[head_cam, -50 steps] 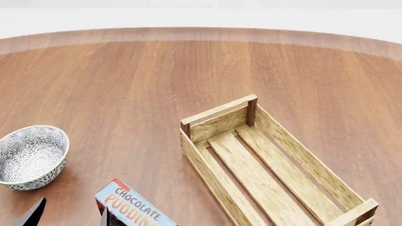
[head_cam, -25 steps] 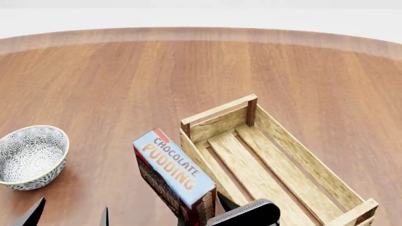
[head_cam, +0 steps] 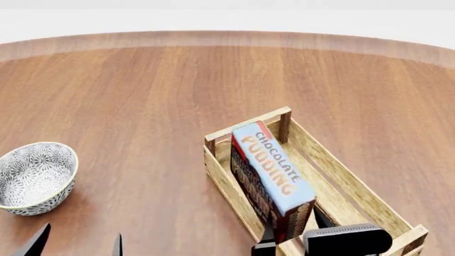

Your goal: Pick up the chocolate pudding and put it in the tray.

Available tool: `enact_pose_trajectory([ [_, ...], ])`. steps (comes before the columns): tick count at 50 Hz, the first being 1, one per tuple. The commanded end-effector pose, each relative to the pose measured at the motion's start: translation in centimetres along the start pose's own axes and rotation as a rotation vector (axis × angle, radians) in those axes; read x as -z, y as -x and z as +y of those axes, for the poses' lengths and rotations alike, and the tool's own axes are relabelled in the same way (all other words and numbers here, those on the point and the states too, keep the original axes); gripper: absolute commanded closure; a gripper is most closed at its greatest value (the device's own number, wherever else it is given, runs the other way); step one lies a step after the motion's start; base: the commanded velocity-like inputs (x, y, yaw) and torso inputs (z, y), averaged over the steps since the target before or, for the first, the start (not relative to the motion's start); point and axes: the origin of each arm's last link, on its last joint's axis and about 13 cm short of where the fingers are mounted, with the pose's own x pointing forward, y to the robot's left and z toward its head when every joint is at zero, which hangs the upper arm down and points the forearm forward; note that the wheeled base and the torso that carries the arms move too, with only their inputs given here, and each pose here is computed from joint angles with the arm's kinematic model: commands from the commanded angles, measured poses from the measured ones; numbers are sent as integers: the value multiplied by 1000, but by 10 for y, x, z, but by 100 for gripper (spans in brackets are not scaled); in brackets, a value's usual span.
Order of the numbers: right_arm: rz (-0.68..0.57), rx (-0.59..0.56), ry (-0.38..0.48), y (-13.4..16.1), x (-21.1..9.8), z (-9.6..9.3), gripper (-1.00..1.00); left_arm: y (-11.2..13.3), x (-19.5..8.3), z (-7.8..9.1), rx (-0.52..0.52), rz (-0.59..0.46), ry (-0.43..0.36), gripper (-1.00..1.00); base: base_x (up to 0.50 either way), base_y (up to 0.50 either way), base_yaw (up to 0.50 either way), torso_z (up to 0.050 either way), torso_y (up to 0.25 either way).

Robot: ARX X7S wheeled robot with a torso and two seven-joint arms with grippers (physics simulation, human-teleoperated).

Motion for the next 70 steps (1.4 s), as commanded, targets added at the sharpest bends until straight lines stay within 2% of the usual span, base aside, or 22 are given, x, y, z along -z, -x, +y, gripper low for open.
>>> enact_pose_trajectory([
  [1, -11, 88, 18, -1, 6, -15, 100, 0, 0, 0, -3, -3, 0, -100, 0, 0, 0, 0, 0],
  [16, 12, 169, 12, -18, 10, -22, 100, 0, -2, 2, -8, -4, 3, -100, 0, 0, 0, 0, 0],
  [19, 11, 175, -31, -21, 9, -23, 100, -1, -2, 2, -8, -4, 3, -100, 0, 0, 0, 0, 0],
  [21, 19, 192, 14, -23, 9, -24, 100, -1, -2, 2, -7, -4, 5, -100, 0, 0, 0, 0, 0],
  [40, 35, 230, 27, -39, 6, -27, 100, 0, -2, 1, 5, -1, 5, -100, 0, 0, 0, 0, 1],
  [60, 53, 249, 49, -42, 7, -28, 100, 0, -2, 1, 6, -2, 4, -100, 0, 0, 0, 0, 0],
  [61, 54, 274, 58, -42, 7, -28, -100, 0, -1, 1, 6, -2, 4, -100, 0, 0, 0, 0, 0],
  [70, 52, 258, 49, -42, 9, -28, -100, 0, -1, 1, 5, -3, 3, -100, 0, 0, 0, 0, 0],
])
